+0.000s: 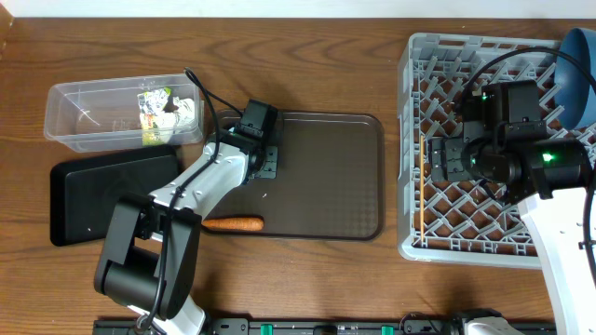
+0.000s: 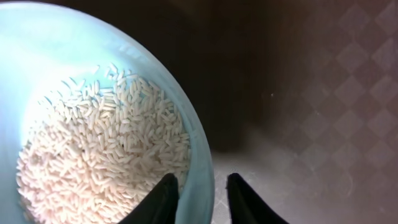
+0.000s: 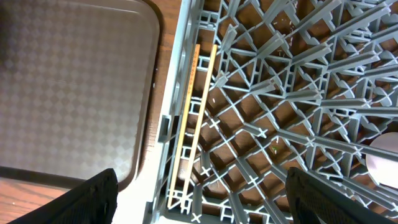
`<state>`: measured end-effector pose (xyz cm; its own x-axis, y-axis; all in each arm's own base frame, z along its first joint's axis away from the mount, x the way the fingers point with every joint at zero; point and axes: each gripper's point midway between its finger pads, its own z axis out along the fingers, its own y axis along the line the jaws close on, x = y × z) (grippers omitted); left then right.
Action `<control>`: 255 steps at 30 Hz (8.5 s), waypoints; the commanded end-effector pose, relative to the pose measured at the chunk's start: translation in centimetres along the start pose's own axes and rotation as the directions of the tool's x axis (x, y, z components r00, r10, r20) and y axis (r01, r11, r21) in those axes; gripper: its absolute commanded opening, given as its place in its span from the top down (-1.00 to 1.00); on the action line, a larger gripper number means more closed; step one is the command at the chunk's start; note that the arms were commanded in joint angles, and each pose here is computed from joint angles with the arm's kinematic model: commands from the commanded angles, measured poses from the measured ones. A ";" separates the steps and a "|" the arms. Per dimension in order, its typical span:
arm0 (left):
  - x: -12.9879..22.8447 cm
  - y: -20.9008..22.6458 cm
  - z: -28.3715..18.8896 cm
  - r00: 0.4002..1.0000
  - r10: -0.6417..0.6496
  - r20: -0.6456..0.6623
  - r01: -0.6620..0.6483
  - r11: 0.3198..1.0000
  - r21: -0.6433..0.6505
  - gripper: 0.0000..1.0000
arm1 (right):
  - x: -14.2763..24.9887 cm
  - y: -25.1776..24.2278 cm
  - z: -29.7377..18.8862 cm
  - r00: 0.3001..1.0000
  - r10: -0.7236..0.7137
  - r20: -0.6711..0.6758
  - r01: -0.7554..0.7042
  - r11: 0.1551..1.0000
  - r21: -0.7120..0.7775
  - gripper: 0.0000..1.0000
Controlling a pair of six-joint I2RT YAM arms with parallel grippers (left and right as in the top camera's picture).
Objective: Sort waste into correct bins and load items into the dishwasher rack
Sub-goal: 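Reach the left gripper to the rice bowl and grasp its rim, then carry the bowl left and tip the rice onto the black tray, then bring the empty bowl back and set it on the brown tray, then grasp the empty light-blue bowl with the right gripper and lift it, then carry the bowl right and place it upside down in the dish rack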
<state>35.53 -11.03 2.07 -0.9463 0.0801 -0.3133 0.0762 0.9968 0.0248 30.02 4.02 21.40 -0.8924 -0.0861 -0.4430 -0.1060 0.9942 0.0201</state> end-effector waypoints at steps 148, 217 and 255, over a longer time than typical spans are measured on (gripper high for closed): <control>-2.2 16.8 -17.2 0.678 -0.705 -0.208 0.397 0.113 0.911 0.88 | 1.8 -0.7 0.0 0.997 -0.020 -0.076 0.023 0.999 0.030 -0.61; 4.0 9.2 -13.4 0.890 -0.451 -0.068 0.456 0.876 0.159 -0.40 | 2.5 16.8 16.2 0.950 -0.165 -0.266 0.078 0.948 -0.309 -0.15; 3.9 9.2 -13.4 0.890 -0.451 -0.068 0.456 0.876 0.160 -0.41 | -8.6 -11.5 -7.0 0.893 -0.026 0.450 -0.418 0.322 0.849 0.97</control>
<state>28.07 -1.79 13.41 -0.8973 -0.3894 -0.2080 -0.3272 0.9029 -0.2788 37.33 -2.85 28.54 -0.6648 -0.0283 -0.7465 0.5211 0.6984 -0.4905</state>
